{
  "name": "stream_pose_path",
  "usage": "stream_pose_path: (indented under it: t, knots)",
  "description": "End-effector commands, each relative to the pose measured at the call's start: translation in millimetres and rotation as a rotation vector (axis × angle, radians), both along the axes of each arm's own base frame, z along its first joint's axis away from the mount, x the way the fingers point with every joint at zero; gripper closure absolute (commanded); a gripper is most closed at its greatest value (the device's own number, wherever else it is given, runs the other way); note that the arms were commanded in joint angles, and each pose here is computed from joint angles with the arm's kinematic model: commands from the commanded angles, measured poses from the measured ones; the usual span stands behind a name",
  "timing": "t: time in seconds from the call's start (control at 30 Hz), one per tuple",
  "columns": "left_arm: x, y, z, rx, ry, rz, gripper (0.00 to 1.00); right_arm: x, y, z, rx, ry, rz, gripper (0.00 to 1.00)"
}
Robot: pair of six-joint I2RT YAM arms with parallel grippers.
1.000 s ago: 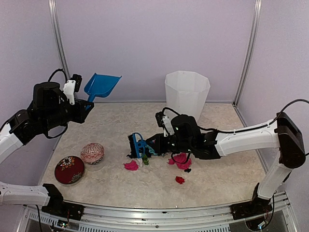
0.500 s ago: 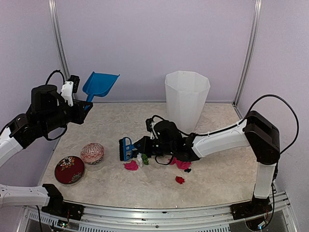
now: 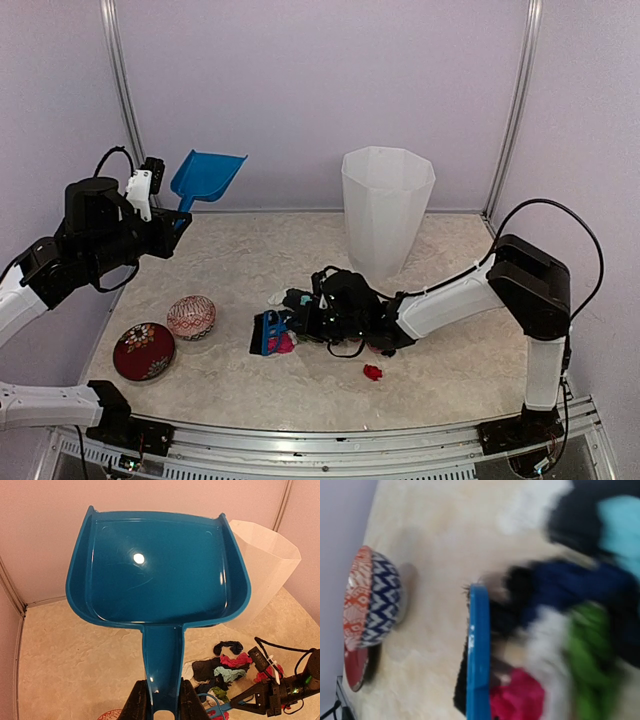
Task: Sweep away the paper scraps from the table
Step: Sweep the paper scraps at the center of the board.
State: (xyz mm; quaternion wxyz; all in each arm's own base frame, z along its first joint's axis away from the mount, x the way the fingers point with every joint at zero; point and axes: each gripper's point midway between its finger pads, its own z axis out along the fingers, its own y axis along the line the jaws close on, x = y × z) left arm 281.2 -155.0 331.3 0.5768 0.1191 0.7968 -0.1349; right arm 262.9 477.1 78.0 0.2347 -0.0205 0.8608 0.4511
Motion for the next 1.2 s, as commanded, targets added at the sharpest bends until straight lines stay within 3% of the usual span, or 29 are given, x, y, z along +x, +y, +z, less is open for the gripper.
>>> stream_pose_path:
  t: [0.0,0.4,0.73,0.93,1.17]
  knots:
    - [4,1,3,-0.01,-0.02,0.006,1.0,12,-39,13,0.005,-0.007,-0.108,1.0]
    - [12,1,-3,-0.006,0.007,0.013,1.0,21,-147,33,-0.123,-0.085,-0.306,1.0]
    - [22,11,-7,-0.043,0.032,0.022,1.0,24,-143,123,-0.087,-0.315,-0.276,1.0]
    - [24,5,-14,-0.047,0.064,0.009,1.0,44,-125,176,-0.208,-0.687,-0.17,1.0]
    - [16,-1,-11,-0.015,0.078,0.043,1.0,70,-102,185,-0.565,-1.203,0.038,1.0]
